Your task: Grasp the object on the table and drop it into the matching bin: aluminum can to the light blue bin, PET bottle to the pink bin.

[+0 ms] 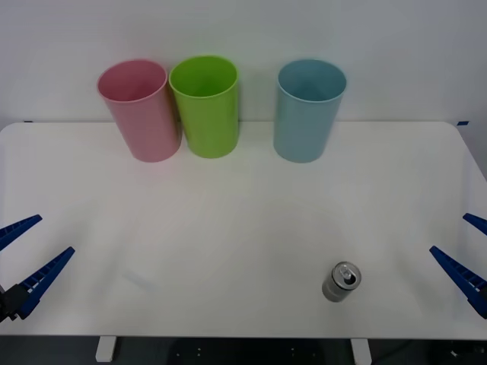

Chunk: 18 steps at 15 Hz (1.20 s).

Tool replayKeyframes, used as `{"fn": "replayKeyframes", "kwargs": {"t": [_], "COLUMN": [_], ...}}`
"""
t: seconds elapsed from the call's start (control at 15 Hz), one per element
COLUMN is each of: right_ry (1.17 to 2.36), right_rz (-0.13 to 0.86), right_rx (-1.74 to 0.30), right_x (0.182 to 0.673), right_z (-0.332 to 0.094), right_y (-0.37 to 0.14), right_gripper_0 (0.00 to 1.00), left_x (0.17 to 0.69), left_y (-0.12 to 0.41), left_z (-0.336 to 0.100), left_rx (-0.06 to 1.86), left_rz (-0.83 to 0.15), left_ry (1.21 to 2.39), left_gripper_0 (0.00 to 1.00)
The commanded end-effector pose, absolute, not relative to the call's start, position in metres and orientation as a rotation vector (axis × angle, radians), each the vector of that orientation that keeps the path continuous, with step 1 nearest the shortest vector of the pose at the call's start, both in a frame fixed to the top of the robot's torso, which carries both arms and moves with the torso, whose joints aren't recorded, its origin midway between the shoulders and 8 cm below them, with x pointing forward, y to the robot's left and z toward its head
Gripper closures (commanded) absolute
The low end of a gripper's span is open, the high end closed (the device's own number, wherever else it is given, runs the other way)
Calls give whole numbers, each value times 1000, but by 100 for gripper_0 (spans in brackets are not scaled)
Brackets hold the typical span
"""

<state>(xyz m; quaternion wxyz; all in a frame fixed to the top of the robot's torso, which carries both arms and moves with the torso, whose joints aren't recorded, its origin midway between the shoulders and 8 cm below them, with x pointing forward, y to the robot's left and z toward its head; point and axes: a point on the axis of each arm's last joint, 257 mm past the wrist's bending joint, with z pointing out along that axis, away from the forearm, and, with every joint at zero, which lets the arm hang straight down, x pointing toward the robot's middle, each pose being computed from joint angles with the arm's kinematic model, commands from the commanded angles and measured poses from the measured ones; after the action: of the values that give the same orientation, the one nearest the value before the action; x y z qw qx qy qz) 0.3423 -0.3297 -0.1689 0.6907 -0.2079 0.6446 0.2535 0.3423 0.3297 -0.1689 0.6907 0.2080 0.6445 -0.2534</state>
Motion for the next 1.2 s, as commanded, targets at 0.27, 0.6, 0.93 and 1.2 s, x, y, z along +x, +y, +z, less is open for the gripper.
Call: {"fn": "replayKeyframes", "kwargs": {"t": [0.27, 0.6, 0.93, 1.2], "right_ry": [1438, 1463, 1490, 1511], "right_rz": [604, 657, 677, 670], "right_rx": [-430, -468, -555, -617], "right_x": [341, 333, 315, 304], "right_z": [-175, -188, -202, -213], "right_y": [-324, -327, -333, -331], "right_gripper_0": [0, 0, 0, 0], "left_x": [342, 342, 342, 342], "left_y": [330, 330, 330, 330], "left_z": [-169, -169, -169, -169], "left_rx": [465, 465, 465, 465], "left_rz": [-567, -567, -567, -567], "left_ry": [1441, 1441, 1441, 1441], "left_gripper_0": [0, 0, 0, 0]}}
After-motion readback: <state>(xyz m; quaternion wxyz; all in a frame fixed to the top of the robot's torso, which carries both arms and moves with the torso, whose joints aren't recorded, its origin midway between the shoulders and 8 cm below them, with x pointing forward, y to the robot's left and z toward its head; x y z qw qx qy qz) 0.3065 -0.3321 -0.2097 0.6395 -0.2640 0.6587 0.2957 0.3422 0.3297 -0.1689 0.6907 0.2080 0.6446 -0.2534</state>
